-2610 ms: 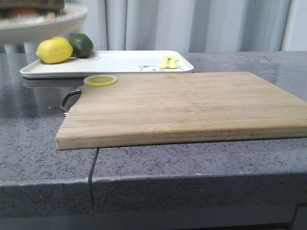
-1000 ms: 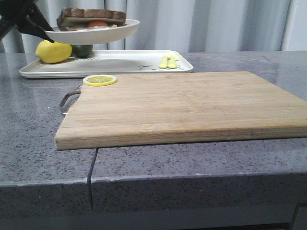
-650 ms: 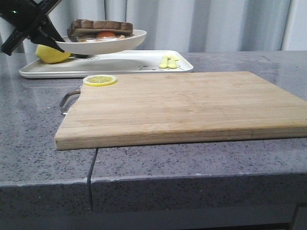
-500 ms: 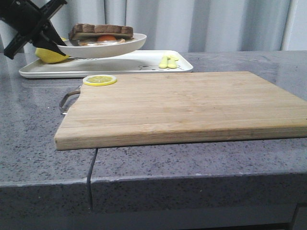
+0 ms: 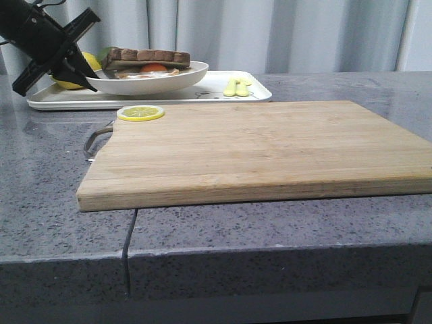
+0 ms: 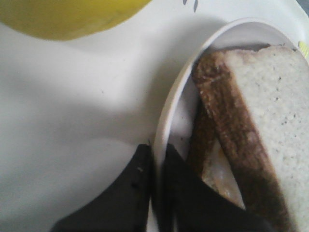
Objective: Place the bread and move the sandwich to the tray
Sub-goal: 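Carry the plate with the left gripper and lower it onto the tray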
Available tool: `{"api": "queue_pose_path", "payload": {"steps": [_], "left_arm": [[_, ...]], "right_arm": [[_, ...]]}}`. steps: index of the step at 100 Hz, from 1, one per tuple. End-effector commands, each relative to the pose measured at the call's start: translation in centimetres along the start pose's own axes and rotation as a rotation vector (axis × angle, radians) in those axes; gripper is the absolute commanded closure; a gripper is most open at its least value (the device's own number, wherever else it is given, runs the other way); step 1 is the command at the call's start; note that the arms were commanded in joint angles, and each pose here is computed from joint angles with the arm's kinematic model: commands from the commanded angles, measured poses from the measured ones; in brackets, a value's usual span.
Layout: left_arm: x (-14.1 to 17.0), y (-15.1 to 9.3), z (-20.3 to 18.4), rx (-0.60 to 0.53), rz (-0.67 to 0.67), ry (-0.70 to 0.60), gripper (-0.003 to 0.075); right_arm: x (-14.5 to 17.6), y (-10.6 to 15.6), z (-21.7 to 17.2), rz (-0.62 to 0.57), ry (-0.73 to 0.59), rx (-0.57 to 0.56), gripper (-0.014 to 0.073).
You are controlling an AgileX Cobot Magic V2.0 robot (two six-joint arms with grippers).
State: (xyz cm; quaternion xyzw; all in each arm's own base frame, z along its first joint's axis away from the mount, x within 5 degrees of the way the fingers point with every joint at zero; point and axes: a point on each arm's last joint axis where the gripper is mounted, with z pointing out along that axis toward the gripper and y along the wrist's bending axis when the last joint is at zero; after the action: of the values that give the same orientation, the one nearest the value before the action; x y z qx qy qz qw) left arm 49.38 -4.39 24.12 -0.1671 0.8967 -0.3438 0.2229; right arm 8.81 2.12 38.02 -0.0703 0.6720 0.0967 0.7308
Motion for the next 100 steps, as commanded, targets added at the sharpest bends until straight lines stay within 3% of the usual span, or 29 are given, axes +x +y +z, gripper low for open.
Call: {"api": "queue_pose_path", "payload": {"steps": [1,100], "left_arm": [[-0.77,-3.89,-2.99,0.108,0.012,-0.106,0.074],[-0.77,-3.78,-2.82,0.072,0.037,-0.121,0.074]], "right_arm": [[-0.92,0.08,-0.06,-0.034,-0.048,-0.014,0.0371],[-0.92,0.08,-0.06,-0.034,-0.048,-0.014,0.0371]]}}
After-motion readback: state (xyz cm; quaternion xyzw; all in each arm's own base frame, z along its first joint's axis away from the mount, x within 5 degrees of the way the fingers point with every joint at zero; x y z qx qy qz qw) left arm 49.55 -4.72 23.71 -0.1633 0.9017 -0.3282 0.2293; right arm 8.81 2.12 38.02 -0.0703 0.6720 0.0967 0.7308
